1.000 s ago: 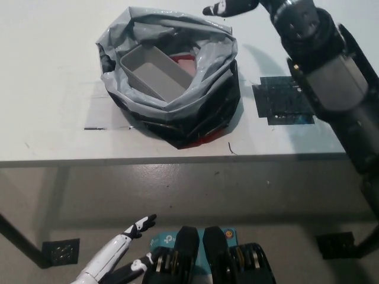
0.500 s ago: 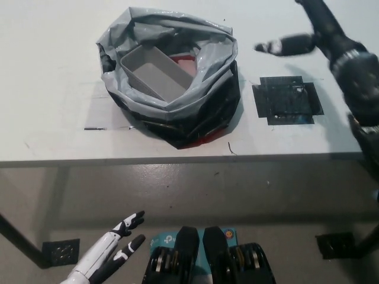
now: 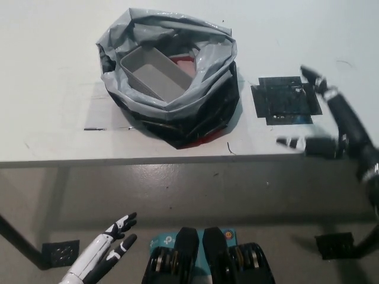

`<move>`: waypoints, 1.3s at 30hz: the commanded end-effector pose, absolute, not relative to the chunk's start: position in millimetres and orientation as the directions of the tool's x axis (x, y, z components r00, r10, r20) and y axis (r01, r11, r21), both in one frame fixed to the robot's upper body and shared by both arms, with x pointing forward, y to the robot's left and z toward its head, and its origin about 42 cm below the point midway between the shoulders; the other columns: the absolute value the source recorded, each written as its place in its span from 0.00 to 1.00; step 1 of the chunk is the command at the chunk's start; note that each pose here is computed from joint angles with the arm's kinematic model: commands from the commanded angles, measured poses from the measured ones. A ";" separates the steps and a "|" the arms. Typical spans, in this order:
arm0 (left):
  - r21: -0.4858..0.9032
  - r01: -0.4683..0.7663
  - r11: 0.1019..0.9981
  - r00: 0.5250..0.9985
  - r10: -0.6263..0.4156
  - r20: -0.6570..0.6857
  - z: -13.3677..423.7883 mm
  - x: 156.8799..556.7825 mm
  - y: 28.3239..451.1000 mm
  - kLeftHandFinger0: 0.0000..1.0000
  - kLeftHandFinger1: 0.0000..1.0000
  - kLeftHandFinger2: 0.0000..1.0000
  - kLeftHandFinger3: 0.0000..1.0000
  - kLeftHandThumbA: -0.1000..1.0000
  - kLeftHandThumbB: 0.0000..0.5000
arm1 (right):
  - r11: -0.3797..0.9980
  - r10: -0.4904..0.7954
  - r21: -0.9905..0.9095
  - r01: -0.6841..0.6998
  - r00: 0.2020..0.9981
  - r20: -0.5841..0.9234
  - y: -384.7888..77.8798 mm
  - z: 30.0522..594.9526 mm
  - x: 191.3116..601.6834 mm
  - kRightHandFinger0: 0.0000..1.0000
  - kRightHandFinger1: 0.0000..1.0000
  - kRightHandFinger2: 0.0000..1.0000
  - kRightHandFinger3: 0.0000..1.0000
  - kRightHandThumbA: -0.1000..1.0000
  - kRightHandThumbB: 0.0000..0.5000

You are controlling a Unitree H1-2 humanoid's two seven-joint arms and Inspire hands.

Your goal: Use the right hand to pick up a small rectangular container and put it into a plastic bag and lift the bag

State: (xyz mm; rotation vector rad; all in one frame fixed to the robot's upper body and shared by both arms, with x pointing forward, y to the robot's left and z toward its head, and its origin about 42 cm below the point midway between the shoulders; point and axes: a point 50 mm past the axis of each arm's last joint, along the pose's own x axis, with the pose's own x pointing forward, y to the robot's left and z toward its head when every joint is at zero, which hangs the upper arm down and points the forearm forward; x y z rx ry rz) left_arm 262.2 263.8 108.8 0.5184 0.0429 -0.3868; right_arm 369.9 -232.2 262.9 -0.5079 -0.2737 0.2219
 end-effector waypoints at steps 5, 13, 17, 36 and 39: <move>0.339 0.140 0.930 0.941 -0.231 0.246 169.0 299.7 273.2 1.00 1.00 1.00 1.00 1.00 0.61 | 0.926 0.370 -0.377 -0.020 0.256 0.893 -181.9 349.7 197.7 1.00 1.00 1.00 1.00 1.00 0.76; 0.338 0.151 0.929 0.939 -0.242 0.244 172.4 299.1 273.7 1.00 1.00 1.00 1.00 1.00 0.55 | 0.935 0.345 -0.348 -0.071 0.408 0.845 -171.1 311.1 196.8 1.00 1.00 1.00 1.00 1.00 0.67; 0.331 0.150 0.932 0.936 -0.241 0.255 172.6 300.0 274.5 1.00 1.00 1.00 1.00 1.00 0.55 | 0.925 0.337 -0.377 -0.040 0.542 0.770 -171.9 280.1 216.9 1.00 1.00 1.00 1.00 1.00 0.65; 0.290 0.062 0.955 0.966 -0.131 0.225 127.1 246.6 280.8 1.00 1.00 1.00 1.00 1.00 0.58 | 0.928 0.276 -0.342 -0.145 0.886 0.373 -183.6 132.8 246.8 1.00 1.00 1.00 1.00 1.00 0.72; 0.281 0.064 0.957 0.972 -0.124 0.199 112.1 234.5 277.1 1.00 1.00 1.00 1.00 1.00 0.59 | 0.924 0.283 -0.345 -0.167 0.904 0.322 -189.2 119.1 236.9 1.00 1.00 1.00 1.00 1.00 0.77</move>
